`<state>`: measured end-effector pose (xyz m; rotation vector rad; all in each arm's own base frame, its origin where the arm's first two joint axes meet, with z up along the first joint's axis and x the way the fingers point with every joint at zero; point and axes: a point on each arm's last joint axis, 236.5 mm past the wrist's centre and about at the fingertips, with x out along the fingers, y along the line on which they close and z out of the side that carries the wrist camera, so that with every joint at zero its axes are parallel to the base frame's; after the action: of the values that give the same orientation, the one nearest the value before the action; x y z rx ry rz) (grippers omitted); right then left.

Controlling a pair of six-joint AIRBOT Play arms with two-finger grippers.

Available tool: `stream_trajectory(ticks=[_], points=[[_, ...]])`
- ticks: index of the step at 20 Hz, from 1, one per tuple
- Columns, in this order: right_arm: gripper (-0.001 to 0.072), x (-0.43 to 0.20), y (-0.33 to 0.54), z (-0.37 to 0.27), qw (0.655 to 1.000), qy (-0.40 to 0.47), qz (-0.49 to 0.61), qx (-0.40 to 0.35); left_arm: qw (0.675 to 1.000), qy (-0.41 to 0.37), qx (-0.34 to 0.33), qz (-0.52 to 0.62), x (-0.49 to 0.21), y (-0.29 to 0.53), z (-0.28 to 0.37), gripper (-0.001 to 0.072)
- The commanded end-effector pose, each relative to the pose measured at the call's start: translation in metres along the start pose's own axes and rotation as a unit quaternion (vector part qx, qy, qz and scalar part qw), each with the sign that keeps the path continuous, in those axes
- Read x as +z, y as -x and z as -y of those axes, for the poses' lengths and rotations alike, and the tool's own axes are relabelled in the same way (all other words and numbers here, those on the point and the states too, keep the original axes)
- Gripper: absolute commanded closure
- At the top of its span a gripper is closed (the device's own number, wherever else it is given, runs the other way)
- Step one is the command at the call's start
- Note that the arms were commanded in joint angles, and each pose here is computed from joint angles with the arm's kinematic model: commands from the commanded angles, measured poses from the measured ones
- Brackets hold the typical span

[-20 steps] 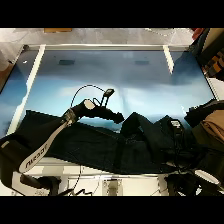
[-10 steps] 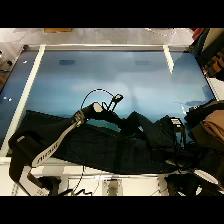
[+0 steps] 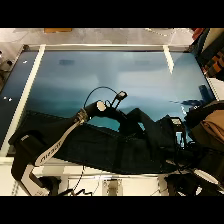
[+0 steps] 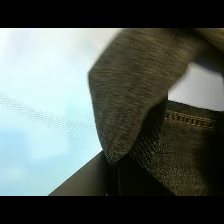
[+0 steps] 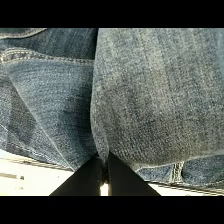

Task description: Fold the clothes and pants, and hang the long-sleeved shirts on hangers.

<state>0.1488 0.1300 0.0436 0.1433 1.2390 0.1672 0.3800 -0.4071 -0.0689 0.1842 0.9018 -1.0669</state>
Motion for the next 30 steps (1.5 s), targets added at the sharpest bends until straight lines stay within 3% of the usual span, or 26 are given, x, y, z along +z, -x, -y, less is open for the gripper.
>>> stream_trajectory(ticks=[1, 3, 6, 8, 10, 15, 18, 19, 21, 23, 27, 30], points=[[0.0683, 0.003, 0.0, 0.003, 1.0, 0.001, 0.007, -0.006, 0.98, -0.169, 0.107, 0.008, 0.047, 0.038, -0.049, 0.0677], [0.0684, 0.009, 0.0, 0.003, 1.0, 0.003, 0.019, -0.007, 0.934, -0.291, 0.208, 0.014, 0.093, 0.083, -0.08, 0.0677], [0.0684, 0.041, 0.004, -0.014, 0.996, 0.012, 0.087, 0.028, 0.826, -0.429, 0.354, 0.089, 0.182, 0.168, -0.093, 0.0677], [0.0683, 0.072, 0.013, -0.025, 0.986, 0.027, 0.157, 0.049, 0.764, -0.475, 0.409, 0.153, 0.226, 0.218, -0.077, 0.0677], [0.0684, 0.103, 0.025, -0.023, 0.972, 0.053, 0.227, 0.038, 0.729, -0.491, 0.439, 0.188, 0.248, 0.259, -0.065, 0.0677], [0.0684, 0.166, 0.037, -0.007, 0.932, 0.125, 0.336, -0.049, 0.735, -0.462, 0.471, 0.155, 0.235, 0.312, -0.094, 0.0677], [0.0683, 0.206, 0.0, -0.004, 0.929, 0.122, 0.345, -0.053, 0.753, -0.437, 0.48, 0.108, 0.212, 0.326, -0.123, 0.0677], [0.0643, 0.223, -0.017, -0.003, 0.928, 0.118, 0.351, -0.043, 0.764, -0.428, 0.475, 0.085, 0.2, 0.322, -0.132, 0.0677], [0.0237, 0.253, -0.047, 0.011, 0.93, 0.089, 0.355, -0.026, 0.793, -0.405, 0.454, 0.019, 0.166, 0.308, -0.151, 0.0677], [0.0199, 0.272, -0.062, 0.05, 0.94, 0.029, 0.335, -0.056, 0.809, -0.387, 0.441, -0.037, 0.137, 0.3, -0.168, 0.0677], [0.0199, 0.284, -0.038, 0.152, 0.931, -0.073, 0.318, -0.161, 0.78, -0.384, 0.482, -0.112, 0.108, 0.335, -0.213, 0.0677], [0.0202, 0.261, -0.018, 0.227, 0.92, -0.122, 0.275, -0.249, 0.786, -0.334, 0.496, -0.158, 0.072, 0.373, -0.242, 0.0676]])
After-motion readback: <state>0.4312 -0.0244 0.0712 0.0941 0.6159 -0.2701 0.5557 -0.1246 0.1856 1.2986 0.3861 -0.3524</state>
